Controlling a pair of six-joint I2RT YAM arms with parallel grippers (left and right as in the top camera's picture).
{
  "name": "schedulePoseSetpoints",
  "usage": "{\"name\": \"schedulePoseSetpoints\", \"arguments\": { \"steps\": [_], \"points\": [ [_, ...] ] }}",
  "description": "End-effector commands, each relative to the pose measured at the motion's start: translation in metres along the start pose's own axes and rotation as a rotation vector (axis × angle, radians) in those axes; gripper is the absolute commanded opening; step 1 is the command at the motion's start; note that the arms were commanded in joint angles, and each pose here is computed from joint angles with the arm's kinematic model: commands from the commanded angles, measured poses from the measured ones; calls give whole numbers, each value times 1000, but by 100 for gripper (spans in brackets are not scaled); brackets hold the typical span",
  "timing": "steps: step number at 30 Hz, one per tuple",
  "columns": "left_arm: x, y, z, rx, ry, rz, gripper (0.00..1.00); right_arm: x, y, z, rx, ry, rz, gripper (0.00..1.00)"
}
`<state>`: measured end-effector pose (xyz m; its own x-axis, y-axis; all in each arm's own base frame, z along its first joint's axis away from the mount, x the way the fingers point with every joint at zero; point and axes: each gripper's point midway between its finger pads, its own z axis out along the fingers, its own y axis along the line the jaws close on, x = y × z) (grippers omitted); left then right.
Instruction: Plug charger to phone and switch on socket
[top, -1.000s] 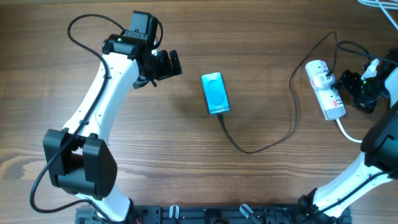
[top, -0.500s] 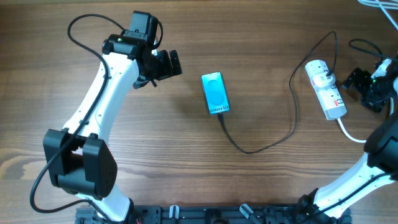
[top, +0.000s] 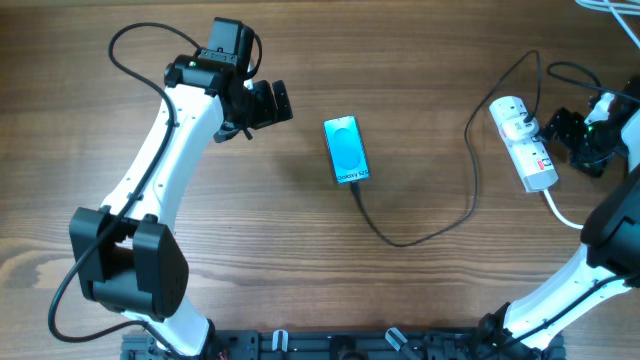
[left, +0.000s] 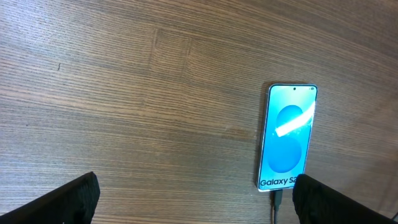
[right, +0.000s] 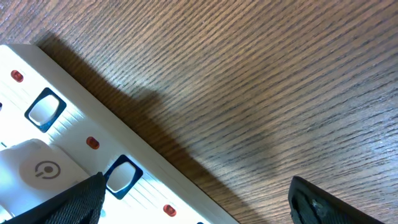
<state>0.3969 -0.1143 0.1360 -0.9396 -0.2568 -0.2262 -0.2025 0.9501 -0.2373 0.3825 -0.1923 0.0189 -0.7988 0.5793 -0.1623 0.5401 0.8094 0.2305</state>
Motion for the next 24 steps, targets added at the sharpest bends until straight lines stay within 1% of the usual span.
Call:
{"name": "schedulePoseSetpoints", "arguments": {
  "steps": [1, 4, 12, 19, 24],
  "points": [
    [0, 3, 2, -15, -1, 14, 100, 3, -3, 10, 20, 13, -21, 95],
    [0, 3, 2, -15, -1, 14, 100, 2, -3, 10, 19, 8, -22, 95],
    [0, 3, 2, -15, -1, 14, 100, 21, -5, 21, 16, 54, -18, 95],
    [0, 3, 2, -15, -1, 14, 100, 28, -7, 25, 18, 71, -14, 94],
    [0, 3, 2, -15, -1, 14, 100, 30, -13, 26, 51, 75, -13, 94]
  ]
}}
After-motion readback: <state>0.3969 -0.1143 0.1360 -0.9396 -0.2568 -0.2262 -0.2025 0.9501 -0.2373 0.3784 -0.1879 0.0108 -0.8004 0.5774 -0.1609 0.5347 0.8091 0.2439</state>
